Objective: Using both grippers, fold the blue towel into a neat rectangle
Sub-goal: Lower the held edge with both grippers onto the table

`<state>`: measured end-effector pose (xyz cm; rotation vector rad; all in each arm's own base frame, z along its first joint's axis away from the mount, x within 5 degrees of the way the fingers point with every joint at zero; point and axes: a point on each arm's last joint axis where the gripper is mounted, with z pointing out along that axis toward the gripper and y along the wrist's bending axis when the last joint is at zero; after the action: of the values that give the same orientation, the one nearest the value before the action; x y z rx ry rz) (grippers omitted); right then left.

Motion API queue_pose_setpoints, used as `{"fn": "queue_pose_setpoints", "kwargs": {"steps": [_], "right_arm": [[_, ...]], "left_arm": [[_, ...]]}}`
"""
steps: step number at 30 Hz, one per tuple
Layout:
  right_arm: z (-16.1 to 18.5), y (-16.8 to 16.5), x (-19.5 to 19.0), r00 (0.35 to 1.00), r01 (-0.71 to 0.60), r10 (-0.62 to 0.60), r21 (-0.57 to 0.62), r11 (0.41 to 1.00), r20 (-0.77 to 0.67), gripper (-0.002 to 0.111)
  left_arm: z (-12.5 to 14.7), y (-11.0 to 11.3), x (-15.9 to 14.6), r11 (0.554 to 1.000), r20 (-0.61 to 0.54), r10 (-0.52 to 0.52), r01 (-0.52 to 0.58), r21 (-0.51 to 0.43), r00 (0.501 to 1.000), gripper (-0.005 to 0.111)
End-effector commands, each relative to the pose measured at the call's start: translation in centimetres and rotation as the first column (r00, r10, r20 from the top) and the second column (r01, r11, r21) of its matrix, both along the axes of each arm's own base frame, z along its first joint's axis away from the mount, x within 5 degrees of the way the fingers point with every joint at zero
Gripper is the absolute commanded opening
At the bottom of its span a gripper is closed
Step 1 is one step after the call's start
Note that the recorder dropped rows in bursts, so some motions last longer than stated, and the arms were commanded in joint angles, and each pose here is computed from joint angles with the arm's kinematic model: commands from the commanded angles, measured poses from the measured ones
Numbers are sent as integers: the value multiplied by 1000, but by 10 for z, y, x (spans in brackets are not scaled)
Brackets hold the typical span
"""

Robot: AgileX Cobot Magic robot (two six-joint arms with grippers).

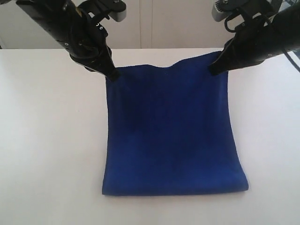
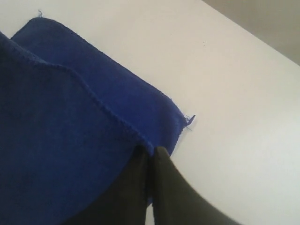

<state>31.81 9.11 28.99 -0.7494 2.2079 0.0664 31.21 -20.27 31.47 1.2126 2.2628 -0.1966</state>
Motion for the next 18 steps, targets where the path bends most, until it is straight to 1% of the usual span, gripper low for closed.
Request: {"fn": "queue_pose_setpoints", "kwargs": {"steps": [1,6,9,14,18], "right_arm": [[1,1,10,1000,13,-13,7,1000,27,0],[14,3,18,997,12,-13,17,1000,70,0],[14,4,24,997,8,-8,1,1000,77,0],[-3,4,37,998,18,-18,-11,1000,52,0],[-22,3,50,999,34,-33,-17,999,41,0]], "left_arm": [[1,4,10,1000,-11,24,-24,-10,1000,0],[10,6,18,999,32,29,-28,-30,999,0],[5,5,25,999,26,39,-38,-32,999,0],[-7,-1,39,999,25,37,-36,-32,999,0],[-21,-2,49,999,7,49,-48,-23,999,0]]}}
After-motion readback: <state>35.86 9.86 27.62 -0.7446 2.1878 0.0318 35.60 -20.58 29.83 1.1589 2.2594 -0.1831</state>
